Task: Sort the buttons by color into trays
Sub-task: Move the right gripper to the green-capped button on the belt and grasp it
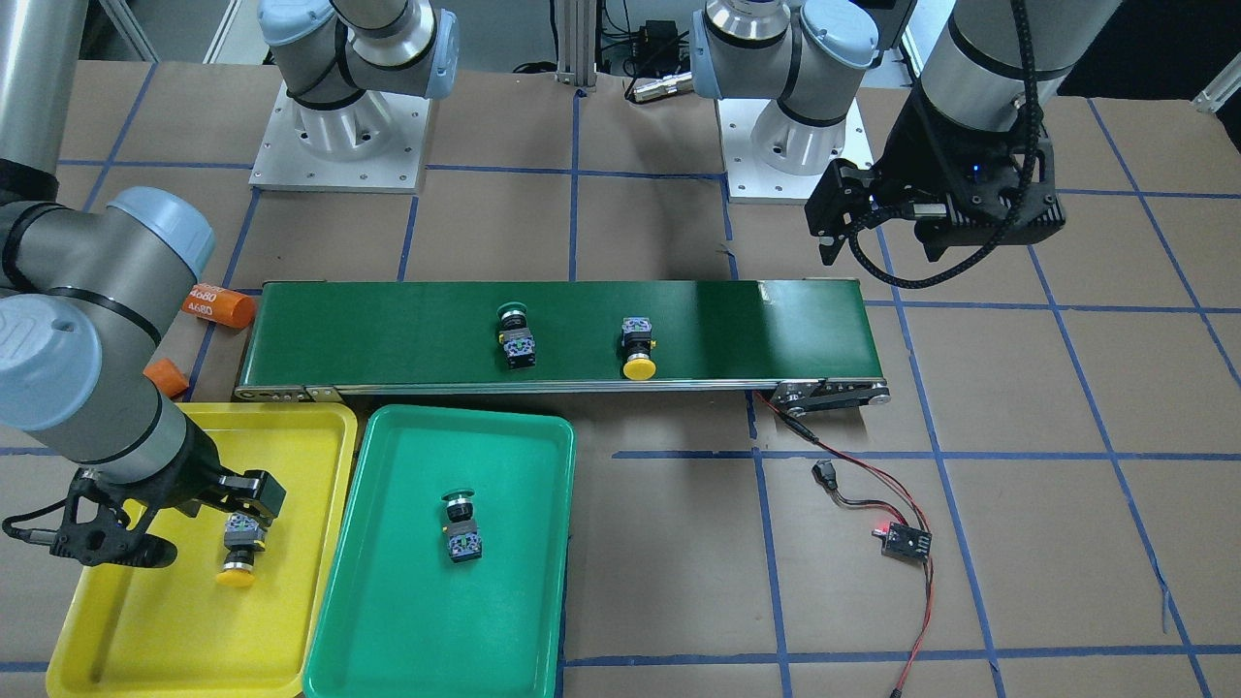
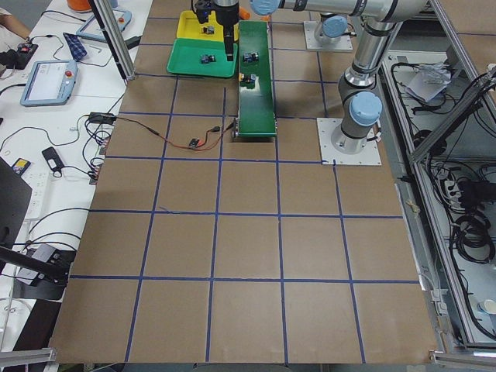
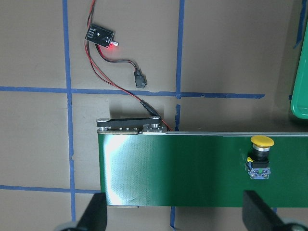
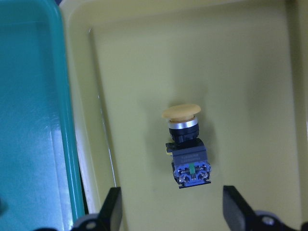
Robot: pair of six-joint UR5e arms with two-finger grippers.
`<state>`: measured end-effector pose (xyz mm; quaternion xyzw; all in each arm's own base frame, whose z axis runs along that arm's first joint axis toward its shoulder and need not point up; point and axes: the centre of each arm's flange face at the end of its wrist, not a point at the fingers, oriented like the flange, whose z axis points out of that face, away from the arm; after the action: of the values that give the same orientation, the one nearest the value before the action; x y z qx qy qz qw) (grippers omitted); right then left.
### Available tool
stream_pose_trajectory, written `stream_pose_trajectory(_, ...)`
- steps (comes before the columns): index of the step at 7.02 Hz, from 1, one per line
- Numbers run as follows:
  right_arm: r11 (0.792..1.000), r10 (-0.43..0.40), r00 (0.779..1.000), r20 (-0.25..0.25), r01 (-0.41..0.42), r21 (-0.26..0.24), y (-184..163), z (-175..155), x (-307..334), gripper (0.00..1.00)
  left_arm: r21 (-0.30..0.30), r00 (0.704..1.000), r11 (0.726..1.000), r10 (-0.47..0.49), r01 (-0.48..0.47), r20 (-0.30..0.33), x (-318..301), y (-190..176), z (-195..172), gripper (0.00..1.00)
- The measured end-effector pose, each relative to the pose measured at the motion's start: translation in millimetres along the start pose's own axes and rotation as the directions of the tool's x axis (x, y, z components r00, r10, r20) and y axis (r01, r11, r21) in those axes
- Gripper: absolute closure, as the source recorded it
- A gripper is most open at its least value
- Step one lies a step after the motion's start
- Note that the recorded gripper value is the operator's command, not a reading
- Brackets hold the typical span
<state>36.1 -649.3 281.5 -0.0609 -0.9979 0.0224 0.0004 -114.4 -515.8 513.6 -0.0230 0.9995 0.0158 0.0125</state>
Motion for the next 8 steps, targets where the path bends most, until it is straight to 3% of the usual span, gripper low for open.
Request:
stream_pose_trajectory(2, 1.000, -0.005, 1.000, 0.017, 0.006, -0.022, 40.0, -78.7, -7.2, 0.00, 0.002, 1.000, 1.000, 0.000, 0.000, -0.001, -0.2, 0.3, -1.0, 0.00)
stream_pose_trajectory(4, 0.998, -0.020, 0.998, 0.056, 0.023, -0.055, 116.9, -164.5, -36.3, 0.00, 0.003, 1.000, 1.000, -0.001, 0.001, -0.002, -0.2, 0.1, -1.2, 0.00)
stream_pose_trajectory(5, 0.996, -0.034, 0.998, 0.060, 0.039, -0.083, 146.9, -168.5, -55.4, 0.00, 0.004, 1.000, 1.000, -0.001, 0.001, -0.002, -0.2, 0.0, -1.3, 0.00)
stream_pose_trajectory(6, 0.991, -0.052, 0.997, 0.061, 0.059, -0.119, 164.2, -148.2, -70.1, 0.00, 0.004, 1.000, 1.000, -0.001, 0.001, -0.002, -0.4, 0.0, -1.3, 0.00)
stream_pose_trajectory(8, 0.986, -0.104, 0.992, 0.067, 0.112, -0.123, 181.9, -104.5, -99.0, 0.00, 0.007, 1.000, 1.000, -0.002, 0.002, -0.002, -0.6, -0.6, -1.7, 0.00)
